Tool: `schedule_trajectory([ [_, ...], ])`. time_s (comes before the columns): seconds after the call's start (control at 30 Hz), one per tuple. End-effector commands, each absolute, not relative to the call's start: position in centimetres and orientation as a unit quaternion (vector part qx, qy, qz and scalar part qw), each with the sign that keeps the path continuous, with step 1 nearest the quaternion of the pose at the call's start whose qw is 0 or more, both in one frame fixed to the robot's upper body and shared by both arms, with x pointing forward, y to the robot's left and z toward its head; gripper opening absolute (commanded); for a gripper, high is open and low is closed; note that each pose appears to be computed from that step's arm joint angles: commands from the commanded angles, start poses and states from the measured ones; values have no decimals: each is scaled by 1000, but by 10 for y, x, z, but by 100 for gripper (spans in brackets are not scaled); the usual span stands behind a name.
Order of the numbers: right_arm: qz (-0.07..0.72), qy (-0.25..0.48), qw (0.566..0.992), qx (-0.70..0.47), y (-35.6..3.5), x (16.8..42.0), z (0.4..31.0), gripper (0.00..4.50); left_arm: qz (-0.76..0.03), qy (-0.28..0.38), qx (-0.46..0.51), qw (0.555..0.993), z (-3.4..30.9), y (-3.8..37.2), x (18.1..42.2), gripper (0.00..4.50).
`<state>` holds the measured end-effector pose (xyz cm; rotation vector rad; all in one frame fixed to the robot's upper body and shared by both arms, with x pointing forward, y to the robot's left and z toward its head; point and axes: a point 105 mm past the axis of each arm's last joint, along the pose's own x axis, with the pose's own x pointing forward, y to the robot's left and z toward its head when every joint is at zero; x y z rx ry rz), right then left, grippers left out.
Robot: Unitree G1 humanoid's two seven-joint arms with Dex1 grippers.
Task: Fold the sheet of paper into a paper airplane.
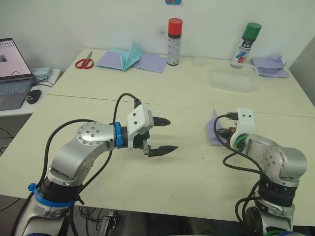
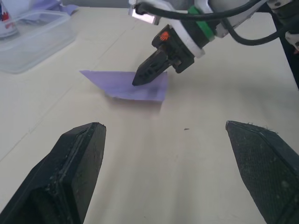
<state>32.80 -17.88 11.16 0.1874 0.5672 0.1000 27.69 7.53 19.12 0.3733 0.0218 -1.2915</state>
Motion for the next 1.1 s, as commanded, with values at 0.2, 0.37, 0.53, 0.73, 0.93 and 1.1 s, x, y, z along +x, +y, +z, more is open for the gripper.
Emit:
schedule_trajectory([
  [0.2,-9,273,957,97,-192,326,114,4,-613,-16,173,770,210,68,276,450],
  [0.37,1,267,956,121,-186,326,116,65,-616,-16,173,769,209,67,275,450],
  [0.53,10,224,964,145,-189,328,145,171,-608,-6,175,775,207,77,276,450],
  [0.73,20,169,971,166,-201,332,182,390,-578,15,174,797,199,111,284,450],
  [0.93,305,110,944,-58,-205,301,224,447,-515,20,195,835,205,177,303,450],
  [1.1,471,185,846,-166,-256,261,210,447,-450,15,226,864,217,223,311,450],
])
